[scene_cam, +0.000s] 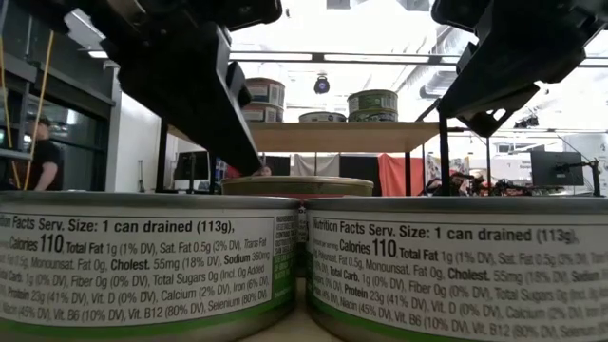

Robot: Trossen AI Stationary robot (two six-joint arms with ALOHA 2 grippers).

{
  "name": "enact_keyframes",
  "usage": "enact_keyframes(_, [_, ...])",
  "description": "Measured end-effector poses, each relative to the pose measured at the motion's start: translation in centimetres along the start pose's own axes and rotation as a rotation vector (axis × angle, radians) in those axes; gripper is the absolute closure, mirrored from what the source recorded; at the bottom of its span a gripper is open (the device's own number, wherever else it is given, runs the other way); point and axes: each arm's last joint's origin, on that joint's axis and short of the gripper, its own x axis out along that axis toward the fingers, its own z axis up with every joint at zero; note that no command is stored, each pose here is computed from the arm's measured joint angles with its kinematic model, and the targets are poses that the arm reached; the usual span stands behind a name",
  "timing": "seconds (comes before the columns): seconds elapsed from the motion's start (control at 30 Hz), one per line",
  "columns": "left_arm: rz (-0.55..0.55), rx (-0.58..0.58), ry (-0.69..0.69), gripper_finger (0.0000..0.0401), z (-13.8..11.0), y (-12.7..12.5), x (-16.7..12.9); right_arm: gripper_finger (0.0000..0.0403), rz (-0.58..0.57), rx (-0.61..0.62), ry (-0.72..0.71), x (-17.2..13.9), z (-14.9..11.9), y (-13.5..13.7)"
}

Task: Stack canned seafood by type on shelf
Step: Stack the blue-pink tuna can on top of the blue-pink tuna can on the shelf

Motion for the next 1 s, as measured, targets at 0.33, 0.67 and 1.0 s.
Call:
enact_keyframes(0.33, [0.004, -0.009, -0.002, 0.0401, 0.15, 0.34, 0.09, 0.0403, -0.007, -0.002, -0.010, 0.05, 0.20, -0.21])
enact_keyframes(0.67, [-0.001, -0.017, 0.000, 0.0401, 0.14, 0.33, 0.09, 0.0403, 0.036, -0.001, 0.022, 0.04, 0.08, -0.07])
enact_keyframes(1.0, [-0.089, 0.018, 0.033, 0.0401, 0.05, 0.07, 0.08, 0.0403, 0.036, 0.002, 0.024, 0.05, 0.08, -0.10])
